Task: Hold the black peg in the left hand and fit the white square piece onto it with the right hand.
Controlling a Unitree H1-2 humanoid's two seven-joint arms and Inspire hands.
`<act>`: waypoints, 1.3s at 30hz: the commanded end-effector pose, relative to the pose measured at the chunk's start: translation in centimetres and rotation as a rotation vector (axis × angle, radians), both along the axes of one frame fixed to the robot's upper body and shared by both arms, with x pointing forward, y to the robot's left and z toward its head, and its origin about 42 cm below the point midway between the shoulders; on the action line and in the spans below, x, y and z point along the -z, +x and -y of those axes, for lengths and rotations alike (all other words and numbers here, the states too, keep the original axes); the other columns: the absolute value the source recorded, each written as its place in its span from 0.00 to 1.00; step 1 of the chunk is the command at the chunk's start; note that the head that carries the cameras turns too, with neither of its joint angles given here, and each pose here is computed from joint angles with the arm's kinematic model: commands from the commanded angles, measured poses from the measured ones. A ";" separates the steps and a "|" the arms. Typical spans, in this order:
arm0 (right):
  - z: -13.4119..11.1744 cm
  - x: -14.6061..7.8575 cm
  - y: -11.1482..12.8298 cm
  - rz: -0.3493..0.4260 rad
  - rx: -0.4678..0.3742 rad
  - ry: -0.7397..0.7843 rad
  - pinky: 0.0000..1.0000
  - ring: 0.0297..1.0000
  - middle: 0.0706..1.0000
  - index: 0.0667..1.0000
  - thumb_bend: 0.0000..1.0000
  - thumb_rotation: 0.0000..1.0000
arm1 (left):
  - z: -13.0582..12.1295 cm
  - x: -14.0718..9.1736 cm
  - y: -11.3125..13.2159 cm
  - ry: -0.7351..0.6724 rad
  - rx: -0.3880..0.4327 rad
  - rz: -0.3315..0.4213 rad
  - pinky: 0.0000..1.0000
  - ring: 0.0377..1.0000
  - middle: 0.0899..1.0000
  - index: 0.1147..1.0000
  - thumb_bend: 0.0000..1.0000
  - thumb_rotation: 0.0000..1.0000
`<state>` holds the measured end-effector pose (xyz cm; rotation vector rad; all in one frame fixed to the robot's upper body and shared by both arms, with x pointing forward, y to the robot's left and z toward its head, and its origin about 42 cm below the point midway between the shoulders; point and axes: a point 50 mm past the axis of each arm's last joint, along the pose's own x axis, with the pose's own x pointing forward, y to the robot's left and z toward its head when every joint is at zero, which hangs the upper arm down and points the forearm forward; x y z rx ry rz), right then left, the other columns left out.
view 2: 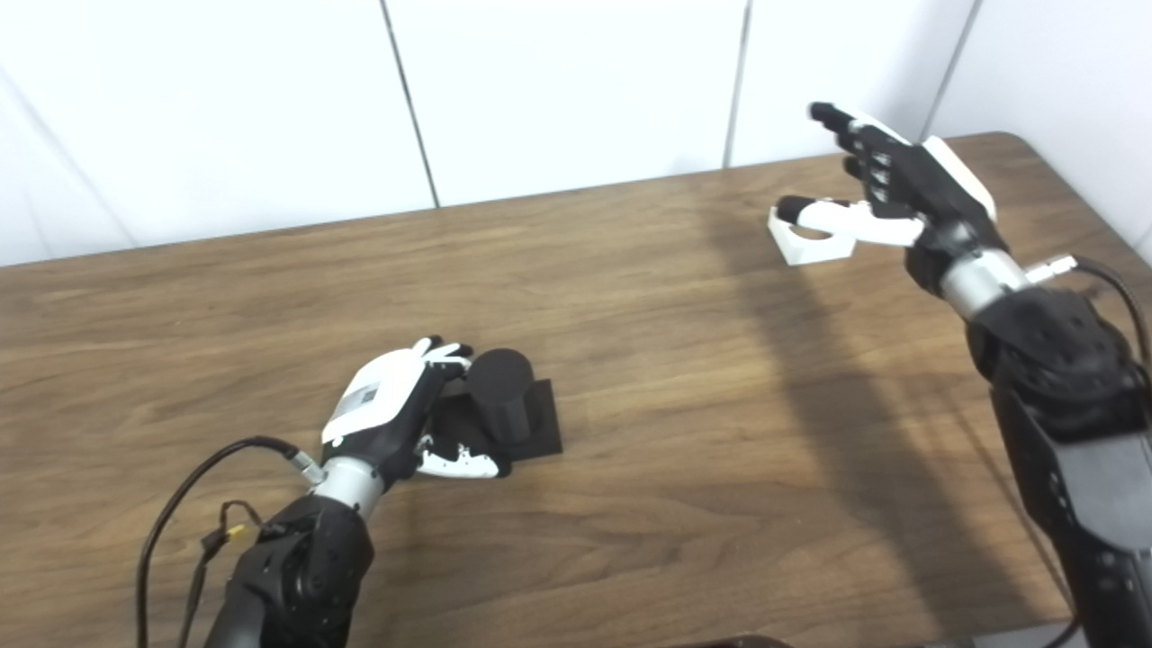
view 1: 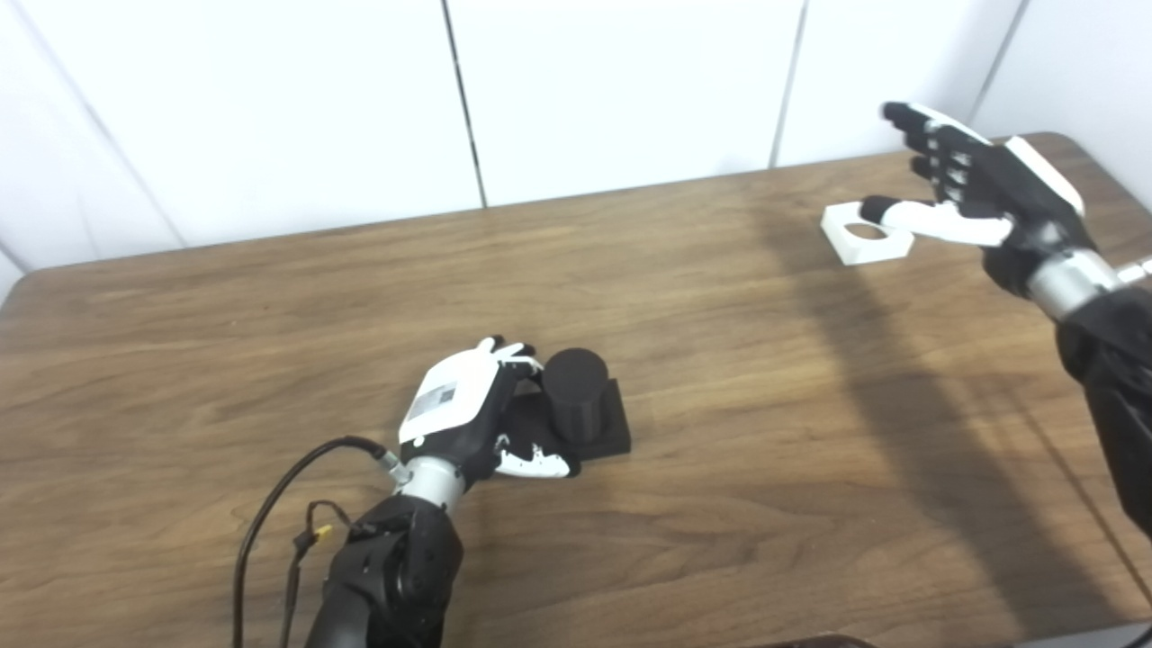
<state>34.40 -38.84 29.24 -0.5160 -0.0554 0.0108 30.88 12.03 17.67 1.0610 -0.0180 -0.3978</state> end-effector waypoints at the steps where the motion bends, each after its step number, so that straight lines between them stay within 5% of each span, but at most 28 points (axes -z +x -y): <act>1: 0.9 -3.8 1.1 0.045 0.000 -0.181 1.00 1.00 1.00 0.84 0.87 0.30 | -1.3 2.1 -0.2 0.082 -0.015 -0.101 1.00 1.00 0.94 0.43 0.51 0.06; 5: 1.7 -4.8 2.7 -0.034 -0.013 -0.398 1.00 1.00 1.00 0.83 0.95 0.18 | -1.7 2.0 0.0 0.105 -0.010 -0.095 1.00 1.00 0.92 0.42 0.51 0.06; 15: 2.4 -6.4 6.9 -0.237 0.023 -0.811 0.97 1.00 1.00 0.83 1.00 0.14 | -2.3 1.7 0.0 0.137 -0.008 -0.111 1.00 1.00 0.90 0.42 0.51 0.07; 39: 1.1 -4.5 13.3 -0.321 0.067 -0.998 1.00 1.00 1.00 0.89 1.00 0.21 | -3.6 1.8 -0.2 0.123 -0.007 -0.096 1.00 1.00 0.88 0.42 0.51 0.06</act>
